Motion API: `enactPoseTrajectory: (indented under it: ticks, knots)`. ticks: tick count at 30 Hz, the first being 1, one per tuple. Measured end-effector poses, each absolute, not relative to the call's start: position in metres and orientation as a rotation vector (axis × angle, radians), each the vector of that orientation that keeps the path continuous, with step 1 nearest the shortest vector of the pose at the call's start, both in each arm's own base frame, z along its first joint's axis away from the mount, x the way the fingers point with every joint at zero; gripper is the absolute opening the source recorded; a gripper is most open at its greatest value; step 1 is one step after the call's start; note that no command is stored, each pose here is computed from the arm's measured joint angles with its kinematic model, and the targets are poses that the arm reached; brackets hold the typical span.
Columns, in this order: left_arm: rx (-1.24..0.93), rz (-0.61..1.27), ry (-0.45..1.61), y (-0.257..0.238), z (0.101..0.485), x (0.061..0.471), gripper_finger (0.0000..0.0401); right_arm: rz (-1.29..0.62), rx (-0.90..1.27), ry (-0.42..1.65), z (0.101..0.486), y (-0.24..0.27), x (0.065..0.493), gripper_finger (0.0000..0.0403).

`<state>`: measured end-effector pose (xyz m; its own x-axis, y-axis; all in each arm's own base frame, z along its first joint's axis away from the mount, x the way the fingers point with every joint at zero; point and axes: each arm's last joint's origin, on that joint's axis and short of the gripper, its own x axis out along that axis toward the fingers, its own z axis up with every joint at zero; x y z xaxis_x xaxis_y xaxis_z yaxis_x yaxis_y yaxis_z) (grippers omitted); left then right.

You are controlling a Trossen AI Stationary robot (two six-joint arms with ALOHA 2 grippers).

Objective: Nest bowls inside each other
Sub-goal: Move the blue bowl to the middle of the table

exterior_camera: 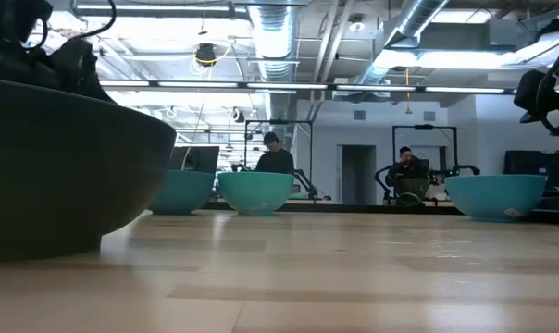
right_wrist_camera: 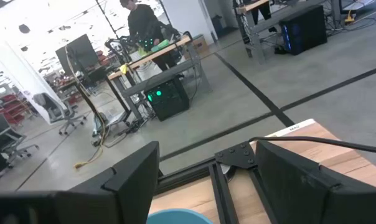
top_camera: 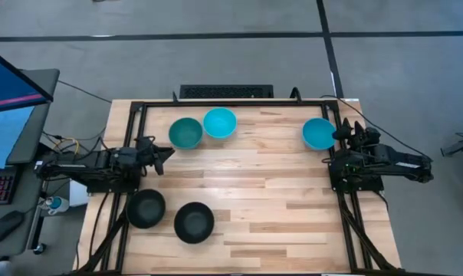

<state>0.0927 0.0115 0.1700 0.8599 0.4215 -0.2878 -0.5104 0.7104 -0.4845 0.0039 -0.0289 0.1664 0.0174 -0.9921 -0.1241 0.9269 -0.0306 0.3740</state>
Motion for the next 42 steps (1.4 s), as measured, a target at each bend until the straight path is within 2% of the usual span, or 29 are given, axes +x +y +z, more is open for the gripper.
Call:
enactPoseTrajectory:
  ticks: [3, 8, 18, 25, 33, 42]
  knots:
    - [-0.793, 0.474, 0.028, 0.011, 0.179, 0.096, 0.0066, -1.554, 0.401, -0.203, 0.166, -0.029, 0.004, 0.0292]
    - [-0.95, 0.495, -0.219, 0.014, 0.196, 0.097, 0.0066, -1.554, 0.401, -0.203, 0.166, -0.029, 0.004, 0.0292]
    - [-0.942, 0.529, -0.488, 0.017, 0.22, 0.101, 0.0066, -1.476, 0.405, -0.185, 0.166, -0.028, 0.006, 0.0292]
    - [-0.91, 0.569, -0.465, 0.017, 0.218, 0.11, 0.0066, -1.432, 0.336, -0.104, 0.168, -0.027, 0.014, 0.0292]
    - [-0.905, 0.593, -0.385, 0.017, 0.209, 0.12, 0.0066, -1.72, 0.071, 0.157, 0.166, -0.034, 0.032, 0.0292]
    - [-0.908, 0.607, -0.355, 0.017, 0.205, 0.125, 0.0066, -1.835, -0.002, 0.271, 0.161, -0.042, 0.045, 0.0292]
